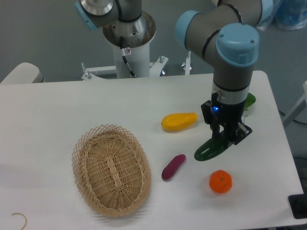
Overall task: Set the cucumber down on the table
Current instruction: 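Lower the gripper holding the green cucumber toward the table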
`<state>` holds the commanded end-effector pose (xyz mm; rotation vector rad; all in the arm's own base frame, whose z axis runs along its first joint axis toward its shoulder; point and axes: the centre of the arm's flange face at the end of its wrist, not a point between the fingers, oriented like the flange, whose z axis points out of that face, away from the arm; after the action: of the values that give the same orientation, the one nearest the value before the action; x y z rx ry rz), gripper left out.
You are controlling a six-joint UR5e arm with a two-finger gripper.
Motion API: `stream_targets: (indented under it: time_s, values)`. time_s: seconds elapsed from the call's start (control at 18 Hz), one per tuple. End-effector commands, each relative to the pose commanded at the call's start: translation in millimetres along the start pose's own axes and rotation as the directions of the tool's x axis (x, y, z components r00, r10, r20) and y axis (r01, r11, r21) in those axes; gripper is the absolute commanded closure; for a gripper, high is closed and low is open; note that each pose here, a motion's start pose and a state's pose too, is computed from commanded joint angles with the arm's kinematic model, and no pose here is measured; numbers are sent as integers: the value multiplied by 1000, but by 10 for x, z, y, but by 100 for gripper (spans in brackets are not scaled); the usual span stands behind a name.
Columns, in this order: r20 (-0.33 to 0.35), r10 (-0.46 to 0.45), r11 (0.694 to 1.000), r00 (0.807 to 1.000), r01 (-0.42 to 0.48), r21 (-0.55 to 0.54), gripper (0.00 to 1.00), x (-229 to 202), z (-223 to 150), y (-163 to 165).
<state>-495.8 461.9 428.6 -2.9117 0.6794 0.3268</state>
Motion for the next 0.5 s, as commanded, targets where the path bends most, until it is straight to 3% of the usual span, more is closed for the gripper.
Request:
stream_targets:
  time_s: [0.5]
  values:
    - [-24, -3, 1000, 1000, 3, -3, 72, 75, 134, 6]
